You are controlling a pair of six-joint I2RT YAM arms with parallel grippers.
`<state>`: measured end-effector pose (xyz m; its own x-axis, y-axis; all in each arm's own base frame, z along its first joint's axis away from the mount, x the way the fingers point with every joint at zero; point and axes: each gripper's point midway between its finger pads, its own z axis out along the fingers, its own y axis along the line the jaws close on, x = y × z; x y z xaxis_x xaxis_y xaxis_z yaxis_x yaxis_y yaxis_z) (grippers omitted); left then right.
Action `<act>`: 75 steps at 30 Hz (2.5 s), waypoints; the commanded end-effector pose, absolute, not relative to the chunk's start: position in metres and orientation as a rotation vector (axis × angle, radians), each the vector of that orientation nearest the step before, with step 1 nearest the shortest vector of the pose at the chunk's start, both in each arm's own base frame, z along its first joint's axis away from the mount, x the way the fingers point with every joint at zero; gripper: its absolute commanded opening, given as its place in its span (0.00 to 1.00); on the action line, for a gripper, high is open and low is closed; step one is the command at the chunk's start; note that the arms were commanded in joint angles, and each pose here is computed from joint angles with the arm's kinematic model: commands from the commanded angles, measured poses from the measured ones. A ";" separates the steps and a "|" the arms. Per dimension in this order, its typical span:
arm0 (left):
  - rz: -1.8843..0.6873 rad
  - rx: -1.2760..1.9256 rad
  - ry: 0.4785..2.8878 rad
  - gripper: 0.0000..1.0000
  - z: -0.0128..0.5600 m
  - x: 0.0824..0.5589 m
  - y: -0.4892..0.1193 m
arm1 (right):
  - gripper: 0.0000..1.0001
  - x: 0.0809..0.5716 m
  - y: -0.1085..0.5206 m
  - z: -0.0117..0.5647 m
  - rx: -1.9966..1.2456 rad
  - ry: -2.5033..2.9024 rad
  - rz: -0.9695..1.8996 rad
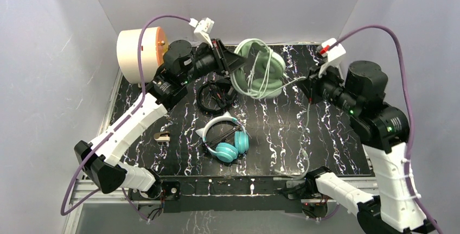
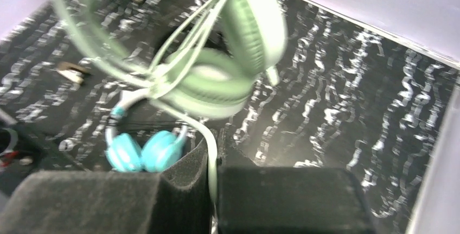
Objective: Wrap the headphones
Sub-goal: Wrap the headphones cable around the headphones.
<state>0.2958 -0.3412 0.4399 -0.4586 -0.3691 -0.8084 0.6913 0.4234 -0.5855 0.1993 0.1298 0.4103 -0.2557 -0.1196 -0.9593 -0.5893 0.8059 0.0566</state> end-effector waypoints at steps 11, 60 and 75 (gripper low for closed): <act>-1.729 0.466 1.752 0.00 0.458 0.178 -0.321 | 0.19 0.283 0.099 0.456 -0.414 1.637 0.111; -2.223 -0.124 1.137 0.00 0.591 0.201 -0.274 | 0.95 0.323 0.020 0.330 0.065 1.936 0.290; -2.263 -0.274 0.962 0.00 0.626 0.228 -0.263 | 0.99 0.290 0.130 0.339 -0.570 1.472 0.950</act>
